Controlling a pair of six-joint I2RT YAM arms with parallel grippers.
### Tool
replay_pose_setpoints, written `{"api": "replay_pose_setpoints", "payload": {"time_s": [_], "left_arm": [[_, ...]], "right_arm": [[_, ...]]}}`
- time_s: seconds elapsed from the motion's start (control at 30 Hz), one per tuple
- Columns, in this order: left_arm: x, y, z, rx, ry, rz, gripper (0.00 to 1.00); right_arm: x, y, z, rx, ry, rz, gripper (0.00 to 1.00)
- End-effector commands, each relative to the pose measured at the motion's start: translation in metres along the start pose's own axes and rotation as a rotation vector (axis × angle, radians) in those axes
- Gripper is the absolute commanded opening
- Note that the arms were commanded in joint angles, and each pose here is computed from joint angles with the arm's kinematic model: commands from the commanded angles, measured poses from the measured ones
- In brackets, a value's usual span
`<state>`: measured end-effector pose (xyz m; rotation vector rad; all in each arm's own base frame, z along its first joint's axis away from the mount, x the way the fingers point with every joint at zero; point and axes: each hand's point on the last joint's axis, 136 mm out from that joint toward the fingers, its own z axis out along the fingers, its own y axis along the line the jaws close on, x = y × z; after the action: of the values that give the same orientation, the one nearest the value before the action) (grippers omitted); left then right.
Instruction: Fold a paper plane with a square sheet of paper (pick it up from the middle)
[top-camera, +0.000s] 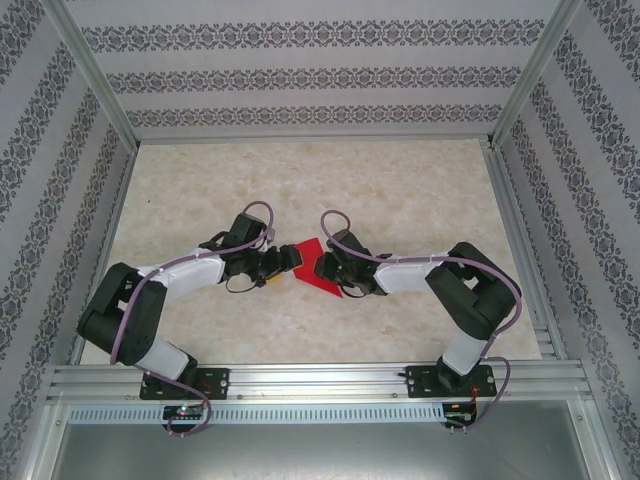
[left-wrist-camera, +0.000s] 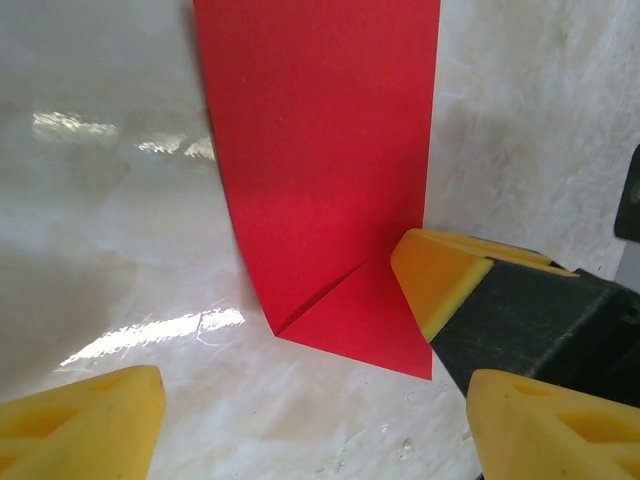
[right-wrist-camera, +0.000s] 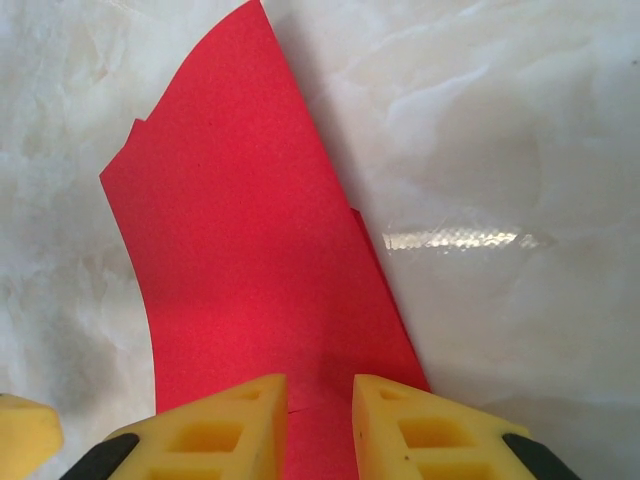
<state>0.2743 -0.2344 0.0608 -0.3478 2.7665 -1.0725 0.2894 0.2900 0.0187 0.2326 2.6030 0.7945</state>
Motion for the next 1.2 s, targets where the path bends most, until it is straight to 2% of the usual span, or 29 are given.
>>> {"api": "replay_pose_setpoints", "payload": {"time_s": [0.0,0.1,0.47,0.8,1.17], "left_arm": [[-0.005,-0.017,0.006,0.049,-0.012,0.005,0.75],[-0.002,-0.019,0.011,0.059,0.002,-0.002,0.7],[0.0,-0.022,0.028,0.074,0.024,-0.04,0.64],[-0.002,-0.027,0.037,0.095,0.035,-0.043,0.48],[-0.004,-0.03,0.041,0.108,0.035,-0.038,0.47]], "right_arm": [[0.004,-0.014,0.005,-0.003,0.014,0.068,0.25],[0.006,-0.017,0.005,-0.033,0.021,0.111,0.25],[0.012,-0.023,0.007,-0.081,0.041,0.175,0.26],[0.013,-0.026,0.007,-0.082,0.044,0.179,0.26],[0.011,-0.023,0.004,-0.094,0.038,0.167,0.27]]}}
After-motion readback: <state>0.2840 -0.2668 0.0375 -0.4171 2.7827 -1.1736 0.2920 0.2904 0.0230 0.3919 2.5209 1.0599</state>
